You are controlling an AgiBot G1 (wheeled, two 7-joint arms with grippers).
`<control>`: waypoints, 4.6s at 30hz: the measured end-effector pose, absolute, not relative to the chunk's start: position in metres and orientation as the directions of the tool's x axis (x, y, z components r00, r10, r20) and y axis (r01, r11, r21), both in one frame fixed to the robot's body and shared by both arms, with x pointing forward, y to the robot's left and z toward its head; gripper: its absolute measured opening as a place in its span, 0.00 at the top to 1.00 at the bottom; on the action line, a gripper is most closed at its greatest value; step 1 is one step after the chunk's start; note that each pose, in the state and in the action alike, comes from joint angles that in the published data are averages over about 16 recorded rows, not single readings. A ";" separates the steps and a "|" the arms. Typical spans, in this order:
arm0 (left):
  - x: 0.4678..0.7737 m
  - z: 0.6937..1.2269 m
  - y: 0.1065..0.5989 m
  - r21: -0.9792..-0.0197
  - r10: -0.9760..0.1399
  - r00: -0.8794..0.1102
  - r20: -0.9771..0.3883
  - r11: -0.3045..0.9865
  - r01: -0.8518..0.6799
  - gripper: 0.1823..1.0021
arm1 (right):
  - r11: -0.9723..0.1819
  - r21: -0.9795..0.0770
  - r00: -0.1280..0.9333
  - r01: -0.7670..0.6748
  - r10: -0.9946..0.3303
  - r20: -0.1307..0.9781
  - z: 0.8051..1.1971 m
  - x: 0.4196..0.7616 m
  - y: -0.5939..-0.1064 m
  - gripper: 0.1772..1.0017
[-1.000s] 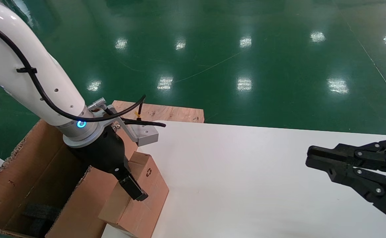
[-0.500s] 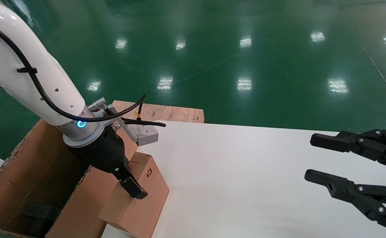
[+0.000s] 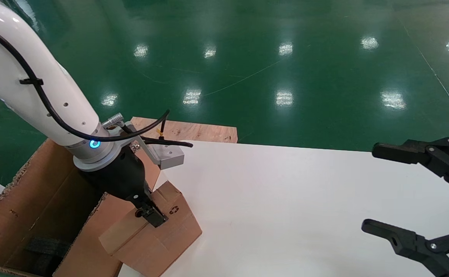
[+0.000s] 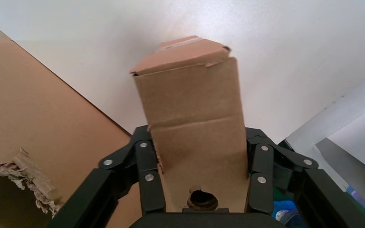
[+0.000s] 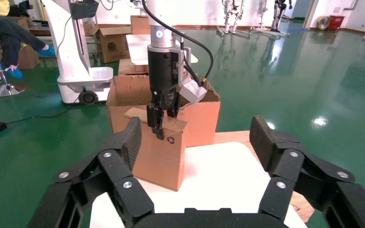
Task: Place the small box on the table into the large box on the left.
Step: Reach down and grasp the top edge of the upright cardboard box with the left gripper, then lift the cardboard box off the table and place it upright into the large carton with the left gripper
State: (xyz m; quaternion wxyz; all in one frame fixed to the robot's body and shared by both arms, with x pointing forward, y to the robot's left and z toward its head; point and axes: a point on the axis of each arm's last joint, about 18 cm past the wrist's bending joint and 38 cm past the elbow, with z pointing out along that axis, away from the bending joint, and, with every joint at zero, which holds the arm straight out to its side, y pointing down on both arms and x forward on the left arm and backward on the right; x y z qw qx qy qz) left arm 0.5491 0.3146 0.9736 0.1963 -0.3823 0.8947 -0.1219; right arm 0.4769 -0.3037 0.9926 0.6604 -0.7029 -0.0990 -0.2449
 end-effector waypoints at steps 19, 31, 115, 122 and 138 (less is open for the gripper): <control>0.561 1.072 0.307 -0.530 -0.673 -0.623 -0.399 0.723 -0.443 0.82 | -0.108 -0.880 0.860 0.463 -0.184 0.475 0.993 0.477 -0.304 0.02; 0.543 1.178 0.362 -0.627 -0.720 -0.453 -0.526 0.688 -0.366 0.84 | -0.108 -0.880 0.860 0.463 -0.184 0.475 0.993 0.477 -0.304 0.00; 0.572 0.995 0.577 -0.442 -0.919 0.046 -0.392 0.144 -0.885 0.89 | -0.108 -0.880 0.860 0.463 -0.184 0.475 0.993 0.477 -0.304 0.00; 0.573 0.985 0.584 -0.449 -0.915 0.083 -0.394 0.114 -0.886 0.89 | -0.108 -0.880 0.860 0.463 -0.184 0.475 0.993 0.477 -0.304 0.00; 0.572 0.968 0.595 -0.459 -0.914 0.125 -0.386 0.072 -0.886 0.89 | -0.108 -0.880 0.860 0.463 -0.184 0.475 0.993 0.477 -0.304 0.00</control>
